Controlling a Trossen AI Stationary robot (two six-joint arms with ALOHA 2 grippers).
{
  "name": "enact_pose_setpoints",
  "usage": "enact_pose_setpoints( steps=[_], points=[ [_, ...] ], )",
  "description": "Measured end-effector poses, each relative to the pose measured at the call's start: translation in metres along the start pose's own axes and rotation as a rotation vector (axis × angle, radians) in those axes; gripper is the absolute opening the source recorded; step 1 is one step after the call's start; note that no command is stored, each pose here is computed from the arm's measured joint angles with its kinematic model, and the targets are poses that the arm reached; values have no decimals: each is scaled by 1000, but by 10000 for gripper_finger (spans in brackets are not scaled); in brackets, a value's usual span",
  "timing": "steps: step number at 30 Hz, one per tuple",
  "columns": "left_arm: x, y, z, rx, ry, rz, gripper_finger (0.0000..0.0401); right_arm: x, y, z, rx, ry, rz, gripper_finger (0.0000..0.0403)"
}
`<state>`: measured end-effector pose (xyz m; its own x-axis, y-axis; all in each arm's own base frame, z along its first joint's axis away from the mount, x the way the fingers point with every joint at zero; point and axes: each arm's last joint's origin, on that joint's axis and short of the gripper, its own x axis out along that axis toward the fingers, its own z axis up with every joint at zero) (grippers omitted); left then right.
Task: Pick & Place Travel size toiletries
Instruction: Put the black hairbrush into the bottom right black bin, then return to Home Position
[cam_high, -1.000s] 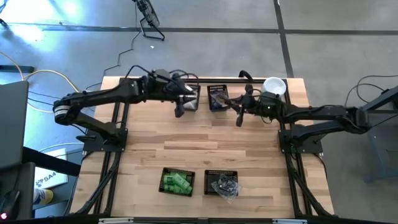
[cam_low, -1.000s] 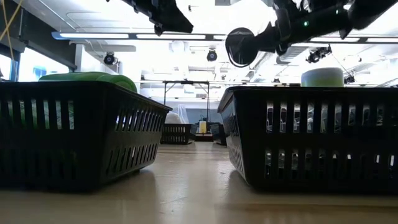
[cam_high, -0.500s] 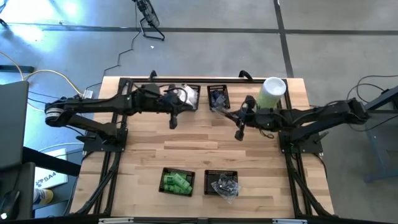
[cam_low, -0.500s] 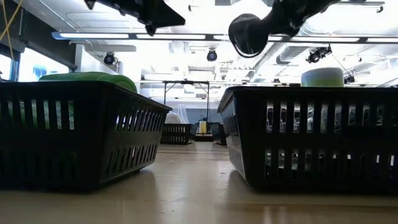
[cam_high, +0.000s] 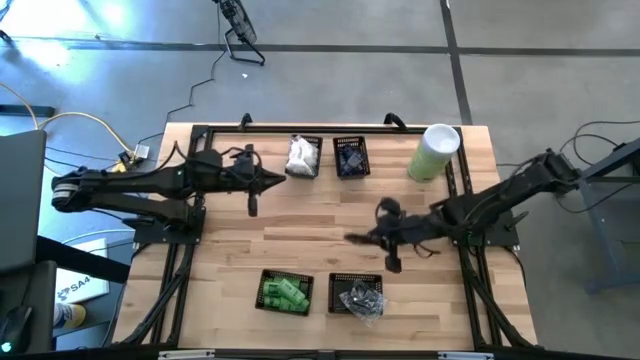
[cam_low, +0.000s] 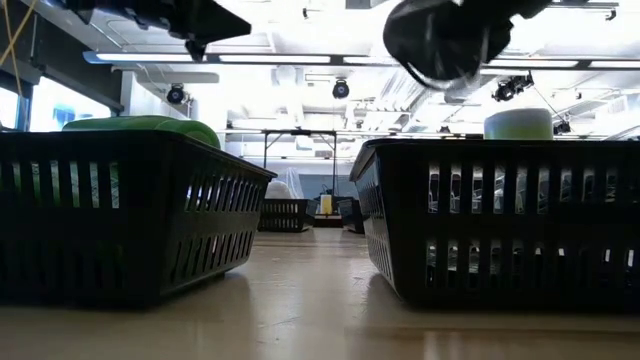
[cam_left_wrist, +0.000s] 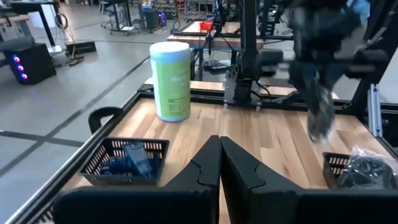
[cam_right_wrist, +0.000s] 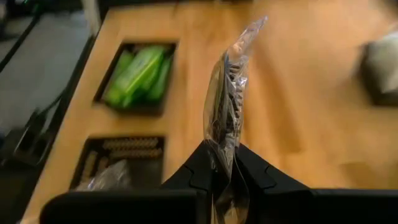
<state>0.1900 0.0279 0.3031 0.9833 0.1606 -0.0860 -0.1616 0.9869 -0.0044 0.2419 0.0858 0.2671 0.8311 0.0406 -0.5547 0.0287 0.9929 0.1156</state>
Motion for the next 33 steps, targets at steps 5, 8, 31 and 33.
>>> enact_pose_setpoints(
  steps=[5, 8, 31, 33],
  points=[
    [-5, 0, -4, -3, 3, 3, 1, 29, 17, -18, -11, 141, 145, 25],
    [-5, 0, -3, -2, -5, 3, 1, 44, 29, -26, -14, 190, 266, 25],
    [-5, 0, -4, -29, 0, 0, 1, 70, 48, -44, -13, 215, 287, 133],
    [-5, 0, -4, -29, 2, 0, 1, 70, 48, -44, -24, 213, 288, 150]
  ],
)
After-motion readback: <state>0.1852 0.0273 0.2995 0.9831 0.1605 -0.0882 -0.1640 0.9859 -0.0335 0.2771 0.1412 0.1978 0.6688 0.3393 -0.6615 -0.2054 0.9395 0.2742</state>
